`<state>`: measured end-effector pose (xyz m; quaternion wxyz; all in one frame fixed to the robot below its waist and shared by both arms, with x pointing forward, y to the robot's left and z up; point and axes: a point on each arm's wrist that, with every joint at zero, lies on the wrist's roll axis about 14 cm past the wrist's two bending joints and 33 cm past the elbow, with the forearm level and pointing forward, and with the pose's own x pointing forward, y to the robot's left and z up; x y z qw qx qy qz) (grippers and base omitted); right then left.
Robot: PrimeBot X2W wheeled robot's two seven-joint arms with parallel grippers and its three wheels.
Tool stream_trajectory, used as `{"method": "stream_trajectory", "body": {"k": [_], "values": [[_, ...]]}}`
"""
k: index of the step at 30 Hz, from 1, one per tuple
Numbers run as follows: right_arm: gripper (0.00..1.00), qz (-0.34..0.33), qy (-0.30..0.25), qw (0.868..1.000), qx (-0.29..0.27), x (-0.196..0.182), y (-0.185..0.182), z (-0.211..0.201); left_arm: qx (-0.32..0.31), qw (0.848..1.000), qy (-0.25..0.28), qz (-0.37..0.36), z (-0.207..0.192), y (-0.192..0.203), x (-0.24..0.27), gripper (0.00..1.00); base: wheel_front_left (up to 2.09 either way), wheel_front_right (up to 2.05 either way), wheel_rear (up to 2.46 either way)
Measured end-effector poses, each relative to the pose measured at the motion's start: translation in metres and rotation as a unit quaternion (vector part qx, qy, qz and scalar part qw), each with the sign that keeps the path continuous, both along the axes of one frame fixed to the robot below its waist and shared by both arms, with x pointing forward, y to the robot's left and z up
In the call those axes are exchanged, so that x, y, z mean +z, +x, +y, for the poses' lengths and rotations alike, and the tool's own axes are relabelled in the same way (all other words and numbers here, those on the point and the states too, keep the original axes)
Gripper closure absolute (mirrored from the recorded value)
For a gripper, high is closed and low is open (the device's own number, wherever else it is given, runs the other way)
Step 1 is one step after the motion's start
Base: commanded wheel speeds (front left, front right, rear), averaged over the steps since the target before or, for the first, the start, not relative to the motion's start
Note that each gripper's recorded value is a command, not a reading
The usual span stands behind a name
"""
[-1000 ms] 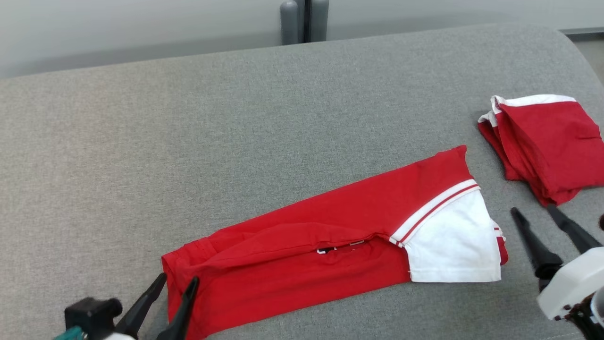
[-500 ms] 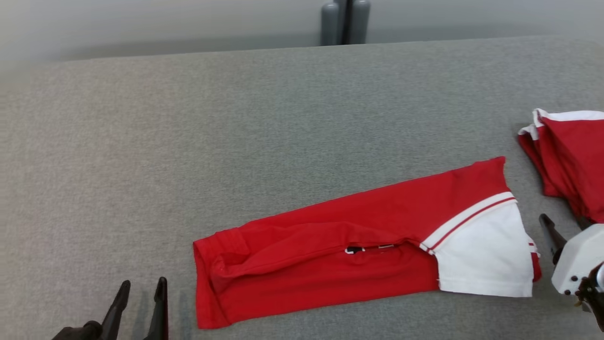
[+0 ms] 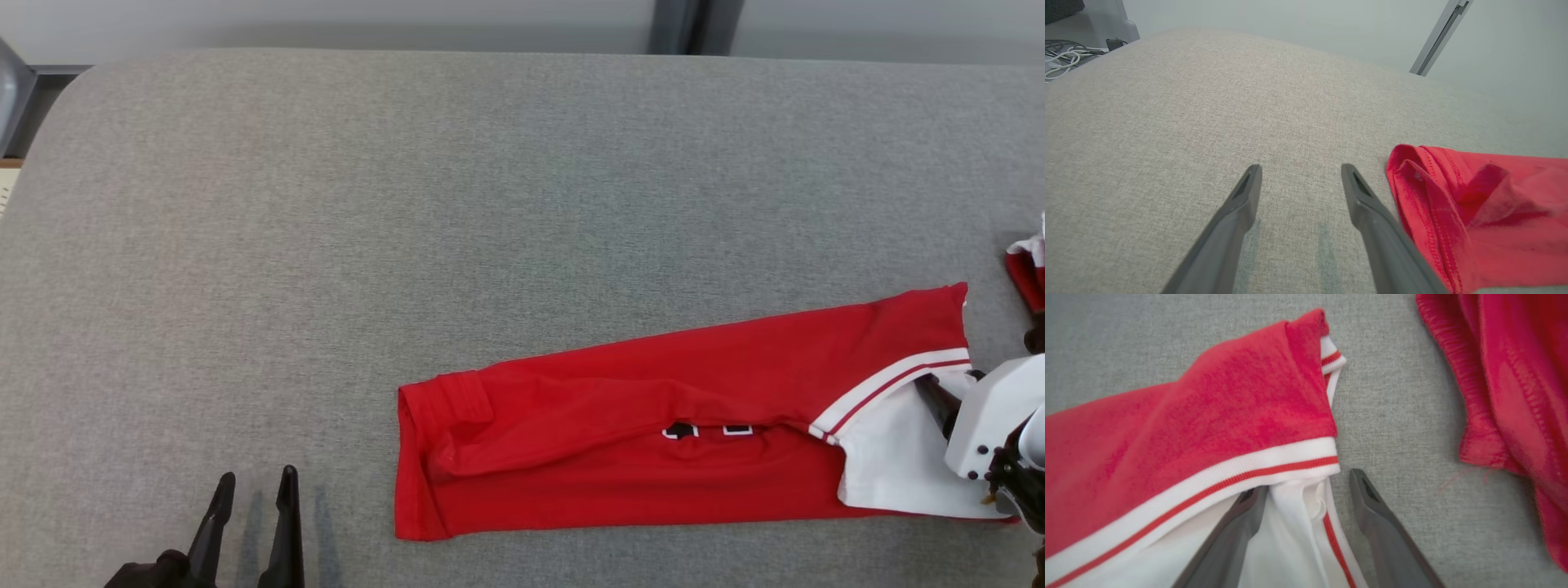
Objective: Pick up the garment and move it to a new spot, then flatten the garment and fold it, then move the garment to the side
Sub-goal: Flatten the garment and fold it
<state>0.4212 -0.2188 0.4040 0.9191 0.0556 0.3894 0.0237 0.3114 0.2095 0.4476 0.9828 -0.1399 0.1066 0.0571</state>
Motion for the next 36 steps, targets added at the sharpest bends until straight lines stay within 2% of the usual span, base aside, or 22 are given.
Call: {"method": "stream_trajectory", "body": {"k": [1,2,3,6,11,18,21,24,27,32,36], "values": [[0.0,0.003,0.004,1.0,-0.001,-0.002,0.002,0.002,0.004,1.0,0.0,0.0,0.002,-0.002,-0.001,0.0,0.0,0.0,0.0],[0.07,0.004,0.011,1.0,0.001,-0.002,0.005,0.007,0.006,1.0,0.0,0.0,0.002,-0.004,-0.002,0.0,0.0,0.0,0.0],[1.0,0.002,0.02,1.0,0.001,-0.001,0.007,0.011,0.007,1.0,-0.002,0.0,0.002,-0.005,-0.003,0.0,0.0,0.0,0.0],[1.0,-0.006,0.054,0.999,0.001,0.005,0.011,0.026,0.012,1.0,-0.006,-0.006,0.002,-0.009,-0.002,0.0,0.0,0.0,0.0],[1.0,-0.036,0.091,0.995,-0.007,0.028,0.013,0.025,0.015,1.0,-0.011,-0.006,0.0,-0.02,-0.004,0.0,0.0,0.0,0.0],[1.0,-0.156,0.088,0.982,-0.064,0.119,0.015,-0.053,0.003,1.0,-0.02,-0.019,-0.011,-0.028,0.0,0.0,0.0,0.0,0.0],[1.0,-0.18,0.079,0.978,-0.062,0.15,0.006,-0.07,-0.002,0.999,-0.023,-0.026,-0.015,-0.03,0.004,0.0,0.0,0.0,0.0],[1.0,-0.187,0.081,0.979,-0.005,0.171,-0.001,-0.042,-0.004,0.999,-0.029,-0.028,-0.017,-0.032,0.004,0.0,0.0,0.0,0.0],[1.0,-0.179,0.095,0.977,0.066,0.174,-0.011,0.009,-0.012,0.999,-0.035,-0.024,-0.024,-0.031,0.002,0.0,0.0,0.0,0.0],[1.0,-0.115,0.138,0.967,0.182,0.137,-0.042,0.112,-0.02,0.999,-0.041,-0.017,-0.031,-0.029,-0.001,0.0,0.0,0.0,0.0],[1.0,-0.095,0.183,0.955,0.213,0.114,-0.056,0.174,-0.026,0.999,-0.043,-0.011,-0.035,-0.026,-0.005,0.0,0.0,0.0,0.0]]}}
